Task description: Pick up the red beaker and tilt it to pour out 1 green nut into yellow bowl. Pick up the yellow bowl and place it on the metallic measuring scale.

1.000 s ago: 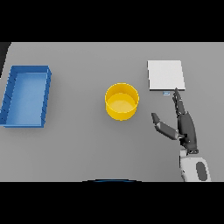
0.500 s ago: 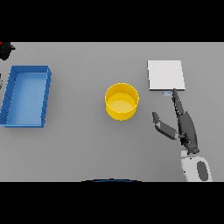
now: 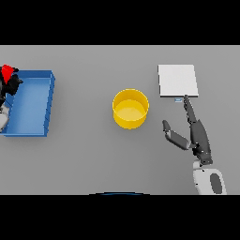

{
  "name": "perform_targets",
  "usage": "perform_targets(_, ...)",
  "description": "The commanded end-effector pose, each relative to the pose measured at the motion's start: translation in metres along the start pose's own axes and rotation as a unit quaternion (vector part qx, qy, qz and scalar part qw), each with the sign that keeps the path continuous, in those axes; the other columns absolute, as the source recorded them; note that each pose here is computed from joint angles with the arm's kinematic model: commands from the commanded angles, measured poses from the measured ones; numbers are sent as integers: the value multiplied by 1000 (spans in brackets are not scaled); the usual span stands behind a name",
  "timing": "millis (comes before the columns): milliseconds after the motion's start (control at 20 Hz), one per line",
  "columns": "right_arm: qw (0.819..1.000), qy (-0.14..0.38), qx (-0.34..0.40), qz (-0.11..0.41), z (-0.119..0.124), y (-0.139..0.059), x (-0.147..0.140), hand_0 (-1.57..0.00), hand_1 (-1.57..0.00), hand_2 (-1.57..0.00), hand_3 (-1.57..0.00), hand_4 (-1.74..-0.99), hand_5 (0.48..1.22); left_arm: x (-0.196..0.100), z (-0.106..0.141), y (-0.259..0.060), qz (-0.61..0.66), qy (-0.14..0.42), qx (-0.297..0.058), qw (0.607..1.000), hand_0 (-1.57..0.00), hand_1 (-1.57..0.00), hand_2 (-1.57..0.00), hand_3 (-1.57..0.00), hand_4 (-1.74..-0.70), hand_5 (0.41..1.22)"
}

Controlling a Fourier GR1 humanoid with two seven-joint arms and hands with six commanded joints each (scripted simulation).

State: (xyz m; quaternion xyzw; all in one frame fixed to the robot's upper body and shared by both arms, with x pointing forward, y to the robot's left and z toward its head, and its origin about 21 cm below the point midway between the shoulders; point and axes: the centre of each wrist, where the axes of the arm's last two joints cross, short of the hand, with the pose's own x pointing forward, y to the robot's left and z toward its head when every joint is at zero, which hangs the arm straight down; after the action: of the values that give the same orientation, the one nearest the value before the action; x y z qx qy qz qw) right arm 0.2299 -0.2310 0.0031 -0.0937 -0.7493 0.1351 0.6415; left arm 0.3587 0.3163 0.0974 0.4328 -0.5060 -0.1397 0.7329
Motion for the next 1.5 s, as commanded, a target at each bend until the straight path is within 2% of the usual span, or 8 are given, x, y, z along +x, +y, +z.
perform_targets(0, 1000, 4, -2, -2, 0, 3, 0, 1, 1, 1, 1, -1203, 663, 1, -1, -3, 0, 7, 0, 1000, -1571, -1571, -1571, -1546, -1741, 1039)
perform_targets(150, 1000, 0, -1, -1, 4, 3, -5, 1, 1, 1, 1, -1197, 664, -7, 0, -2, -34, 12, -25, 999, -1571, -1571, -1571, -1503, -1530, 865)
perform_targets(250, 1000, -1, -2, -5, 4, 2, -4, 1, 1, 1, 1, -1188, 663, -8, 5, 2, -45, 7, -69, 997, -1457, -1180, -1187, -1129, -1229, 803)
perform_targets(350, 1000, -3, -3, -2, 3, 2, -2, 1, 1, 1, 1, -1185, 665, -3, 4, 10, -62, 14, -112, 992, -932, -755, -767, -722, -1034, 758)
perform_targets(500, 1000, 1, -1, 0, 10, -1, -4, 1, 1, 1, 1, -1184, 667, -1, 10, 14, -72, 7, -144, 987, -477, -386, -392, -369, -878, 710)
perform_targets(750, 1000, 8, -1, -4, 7, 5, 3, 1, 1, 1, 1, -1187, 663, -1, 7, 16, -56, -1, -148, 987, -156, -126, -128, -120, -797, 678)
perform_targets(1100, 998, -12, 47, 42, -6, 6, 9, 1, 1, 1, 1, -1162, 694, 0, 8, 17, -23, -35, -133, 990, -32, -26, -26, -24, -780, 679)
perform_targets(1450, 960, -49, 176, 214, -47, -3, 35, 1, 1, 1, 1, -1278, 683, 4, 5, 10, -19, -30, -138, 990, -6, -5, -5, -4, -794, 710)
